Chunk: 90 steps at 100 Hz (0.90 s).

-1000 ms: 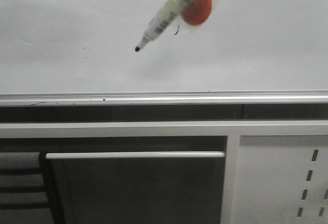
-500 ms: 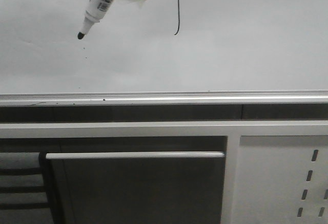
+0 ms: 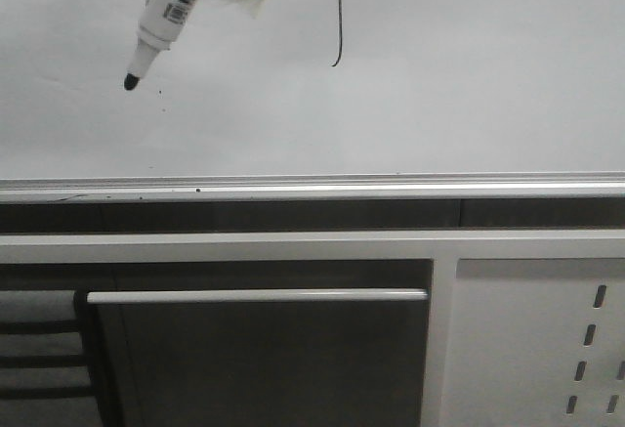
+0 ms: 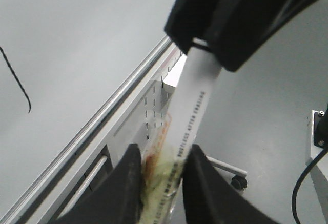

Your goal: Write number 1 on whiteboard

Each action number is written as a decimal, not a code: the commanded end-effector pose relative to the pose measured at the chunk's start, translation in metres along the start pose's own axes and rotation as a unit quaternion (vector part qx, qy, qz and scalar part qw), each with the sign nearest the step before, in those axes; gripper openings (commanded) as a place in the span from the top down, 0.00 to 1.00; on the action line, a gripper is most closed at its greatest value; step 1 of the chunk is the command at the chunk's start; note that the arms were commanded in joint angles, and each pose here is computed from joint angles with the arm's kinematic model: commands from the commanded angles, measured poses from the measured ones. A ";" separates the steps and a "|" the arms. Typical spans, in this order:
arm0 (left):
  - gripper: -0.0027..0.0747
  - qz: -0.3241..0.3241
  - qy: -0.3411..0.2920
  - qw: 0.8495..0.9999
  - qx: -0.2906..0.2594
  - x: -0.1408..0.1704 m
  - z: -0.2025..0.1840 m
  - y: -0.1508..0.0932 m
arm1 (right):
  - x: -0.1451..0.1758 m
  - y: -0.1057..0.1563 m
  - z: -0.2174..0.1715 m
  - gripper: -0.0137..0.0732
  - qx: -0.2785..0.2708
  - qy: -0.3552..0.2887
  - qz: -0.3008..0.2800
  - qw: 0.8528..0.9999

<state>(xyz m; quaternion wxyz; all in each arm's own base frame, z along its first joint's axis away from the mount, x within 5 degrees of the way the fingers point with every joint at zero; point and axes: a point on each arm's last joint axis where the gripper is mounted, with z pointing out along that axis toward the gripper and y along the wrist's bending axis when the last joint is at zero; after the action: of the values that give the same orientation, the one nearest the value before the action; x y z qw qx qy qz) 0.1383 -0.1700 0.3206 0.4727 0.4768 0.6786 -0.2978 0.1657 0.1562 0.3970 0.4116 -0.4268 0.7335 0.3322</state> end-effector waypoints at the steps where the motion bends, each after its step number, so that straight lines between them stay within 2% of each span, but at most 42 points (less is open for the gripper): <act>1: 0.99 -0.016 -0.034 0.999 -0.021 -0.015 -0.006 0.004 | -0.012 0.005 -0.010 0.91 -0.002 -0.032 -0.002 0.999; 22: 0.99 -0.019 -0.036 0.999 -0.029 -0.016 -0.006 0.005 | -0.012 0.005 -0.010 0.89 -0.002 -0.032 -0.002 0.999; 29: 0.99 -0.021 -0.041 0.998 -0.046 -0.016 -0.006 0.008 | -0.012 0.004 -0.010 0.81 0.003 -0.034 0.004 0.999; 44: 0.99 -0.021 -0.064 0.994 -0.090 -0.021 -0.015 0.013 | -0.012 -0.010 -0.019 0.58 0.052 -0.044 0.040 0.997; 51: 0.99 -0.036 -0.080 0.989 -0.119 -0.022 -0.021 0.016 | -0.011 -0.017 -0.029 0.52 0.077 -0.053 0.058 0.994; 61: 0.99 -0.070 -0.103 0.976 -0.177 -0.017 -0.029 0.023 | -0.011 -0.024 -0.045 0.51 0.110 -0.068 0.071 0.989; 72: 0.99 -0.113 -0.123 0.955 -0.247 -0.010 -0.038 0.032 | -0.010 -0.025 -0.060 0.51 0.135 -0.081 0.073 0.985; 90: 0.99 -0.143 -0.147 0.918 -0.341 -0.009 -0.047 0.046 | -0.011 -0.019 -0.068 0.51 0.143 -0.094 0.066 0.983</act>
<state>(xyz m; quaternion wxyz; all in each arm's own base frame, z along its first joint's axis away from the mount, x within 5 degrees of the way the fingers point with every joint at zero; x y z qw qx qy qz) 0.1623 -0.1242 0.3339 0.6213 0.1973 0.7328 -0.1951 0.1704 0.0990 0.4172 0.4755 -0.2974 0.7782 0.2825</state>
